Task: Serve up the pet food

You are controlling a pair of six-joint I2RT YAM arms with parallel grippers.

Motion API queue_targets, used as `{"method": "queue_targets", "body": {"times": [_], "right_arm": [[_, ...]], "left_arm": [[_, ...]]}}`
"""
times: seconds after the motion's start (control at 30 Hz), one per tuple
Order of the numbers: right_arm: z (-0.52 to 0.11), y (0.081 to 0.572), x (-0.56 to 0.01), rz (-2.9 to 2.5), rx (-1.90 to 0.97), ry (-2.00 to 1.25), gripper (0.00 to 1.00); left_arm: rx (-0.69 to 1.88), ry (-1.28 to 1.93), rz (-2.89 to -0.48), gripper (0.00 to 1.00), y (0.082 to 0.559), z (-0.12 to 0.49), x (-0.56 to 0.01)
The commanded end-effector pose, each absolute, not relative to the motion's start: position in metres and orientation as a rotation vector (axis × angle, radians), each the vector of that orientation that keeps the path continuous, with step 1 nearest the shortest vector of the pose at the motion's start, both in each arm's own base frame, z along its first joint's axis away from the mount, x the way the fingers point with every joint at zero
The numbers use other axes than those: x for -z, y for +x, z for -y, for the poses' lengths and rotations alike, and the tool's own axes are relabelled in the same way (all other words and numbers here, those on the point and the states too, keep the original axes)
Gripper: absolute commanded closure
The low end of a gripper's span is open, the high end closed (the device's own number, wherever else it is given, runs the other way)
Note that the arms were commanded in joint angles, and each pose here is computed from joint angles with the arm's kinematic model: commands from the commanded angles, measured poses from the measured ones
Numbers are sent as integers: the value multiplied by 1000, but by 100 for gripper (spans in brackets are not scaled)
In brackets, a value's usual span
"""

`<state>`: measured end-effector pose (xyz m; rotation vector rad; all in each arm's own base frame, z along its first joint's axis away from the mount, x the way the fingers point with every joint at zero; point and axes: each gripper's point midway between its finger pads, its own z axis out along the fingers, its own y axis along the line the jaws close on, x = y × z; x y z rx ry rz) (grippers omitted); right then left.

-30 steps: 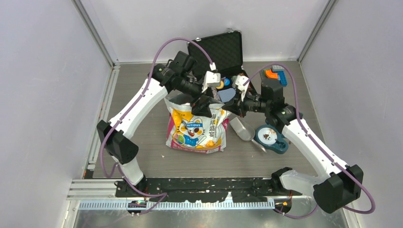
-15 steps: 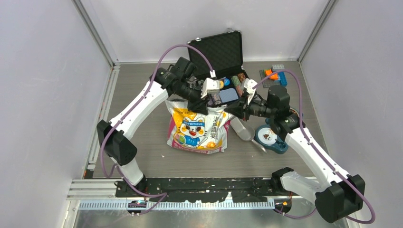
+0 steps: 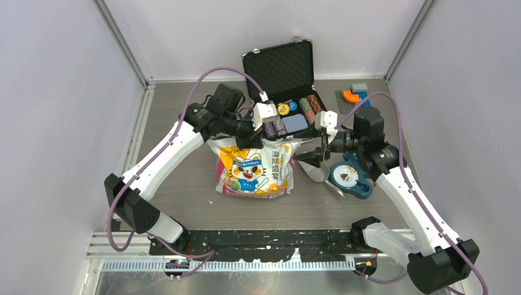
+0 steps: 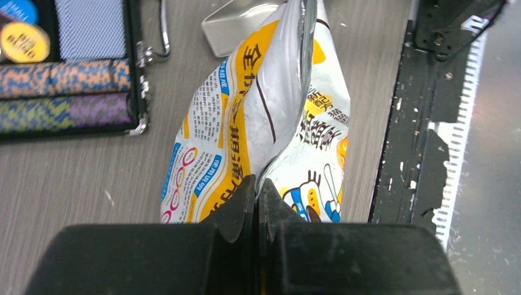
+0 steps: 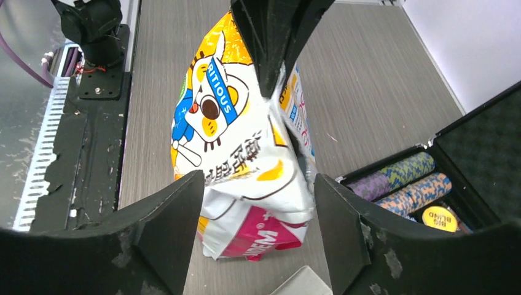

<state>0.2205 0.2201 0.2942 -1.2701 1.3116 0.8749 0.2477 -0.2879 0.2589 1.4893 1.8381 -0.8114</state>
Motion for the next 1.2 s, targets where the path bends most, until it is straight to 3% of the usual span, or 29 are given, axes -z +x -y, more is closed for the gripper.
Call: {"method": "queue_targets", "body": {"times": [0.0,0.53,0.9,0.97,1.17], "right_arm": [[-229,219,-304,-1240,-797,-1301,24],[-263,254,-319,-1070,-701,-1446,17],[-280,256,-294,-1073,-889,-1632,20],[-283,260,-291,-1091,-907,-1635,24],[-294,272,-290,-1124,-980,-1610,48]], "left_arm": [[688,1242,-1687,100,260,283,-327],[687,1280,-1578,100,241,295,-327],[625,1215,-1530,98,258,299,-329],[628,1210,-1523,98,258,300,-329],[588,1195,-1549,99,268,300,-322]]}}
